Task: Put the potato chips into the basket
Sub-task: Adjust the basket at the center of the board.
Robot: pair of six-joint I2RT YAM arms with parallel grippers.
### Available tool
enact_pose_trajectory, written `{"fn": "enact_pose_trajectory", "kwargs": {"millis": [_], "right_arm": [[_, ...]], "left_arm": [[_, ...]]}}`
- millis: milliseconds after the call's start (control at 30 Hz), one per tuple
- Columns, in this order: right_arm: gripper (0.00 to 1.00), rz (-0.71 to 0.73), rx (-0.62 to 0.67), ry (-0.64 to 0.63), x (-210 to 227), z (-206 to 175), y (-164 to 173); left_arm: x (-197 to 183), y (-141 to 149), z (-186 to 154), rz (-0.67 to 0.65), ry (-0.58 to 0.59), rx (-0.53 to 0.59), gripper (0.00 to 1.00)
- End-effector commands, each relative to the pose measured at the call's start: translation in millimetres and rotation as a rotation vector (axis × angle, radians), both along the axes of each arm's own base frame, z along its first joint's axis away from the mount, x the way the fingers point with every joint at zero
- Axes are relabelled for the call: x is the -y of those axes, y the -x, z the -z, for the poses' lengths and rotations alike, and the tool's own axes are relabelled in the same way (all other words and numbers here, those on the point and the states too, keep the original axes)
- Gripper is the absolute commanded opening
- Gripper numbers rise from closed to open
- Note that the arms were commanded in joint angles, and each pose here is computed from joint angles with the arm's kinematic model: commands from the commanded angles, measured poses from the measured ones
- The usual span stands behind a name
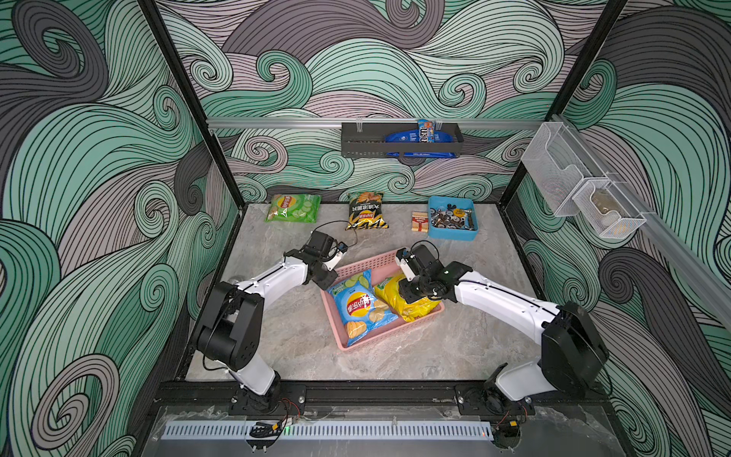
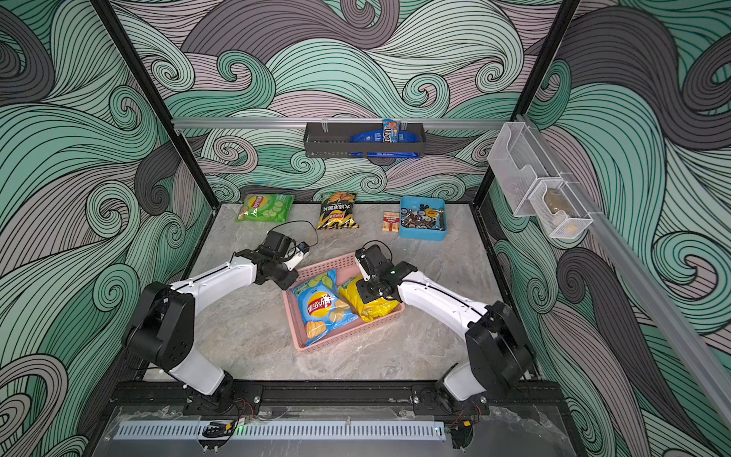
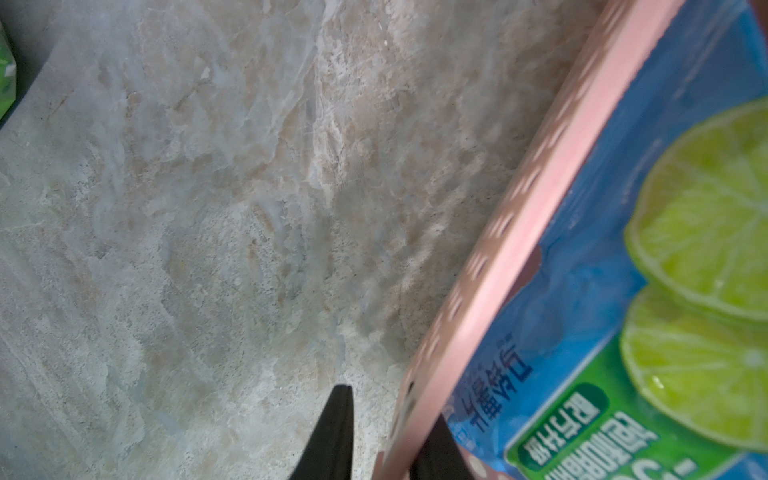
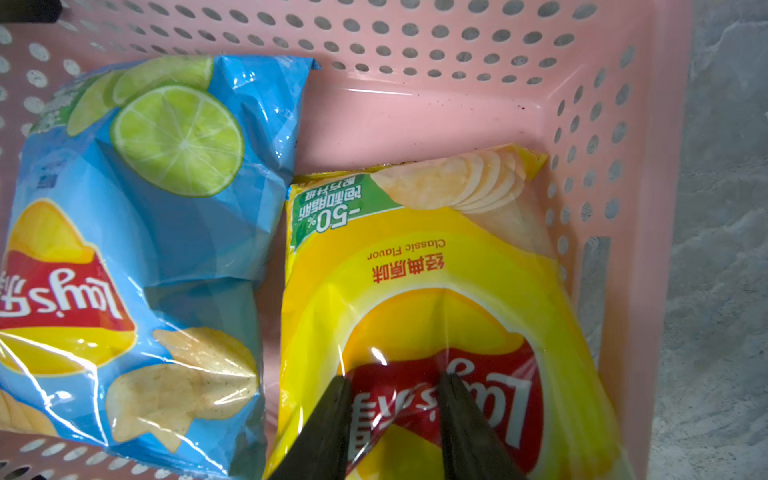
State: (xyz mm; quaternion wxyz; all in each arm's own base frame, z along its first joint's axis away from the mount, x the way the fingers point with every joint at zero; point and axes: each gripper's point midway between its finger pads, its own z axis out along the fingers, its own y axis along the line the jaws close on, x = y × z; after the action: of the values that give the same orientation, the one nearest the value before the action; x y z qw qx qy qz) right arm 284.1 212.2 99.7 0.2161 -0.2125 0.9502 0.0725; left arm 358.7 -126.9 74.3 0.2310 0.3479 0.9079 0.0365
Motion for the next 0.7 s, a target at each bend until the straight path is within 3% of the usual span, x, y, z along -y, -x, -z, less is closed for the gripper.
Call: {"fn": "enact_pose_trajectory", "kwargs": {"millis": [0, 167, 667], "right_arm": [[0.25, 0.014, 0.003, 0.039, 8.2, 5.5, -1.0], [0.0, 0.018, 0.032, -0.002, 4.2, -9.4, -2.9], [0.0, 0.167, 0.181, -0.321, -17.0, -90.9, -18.4]], "left_arm": [[3.4, -38.5, -30.5, -0.031, 0.018, 0.186, 0.0], [3.5, -39.2, -31.2, -0.037, 0.022, 0.189, 0.0], [3.0, -40.3, -30.5, -0.044, 0.021, 0.188, 0.0]]}}
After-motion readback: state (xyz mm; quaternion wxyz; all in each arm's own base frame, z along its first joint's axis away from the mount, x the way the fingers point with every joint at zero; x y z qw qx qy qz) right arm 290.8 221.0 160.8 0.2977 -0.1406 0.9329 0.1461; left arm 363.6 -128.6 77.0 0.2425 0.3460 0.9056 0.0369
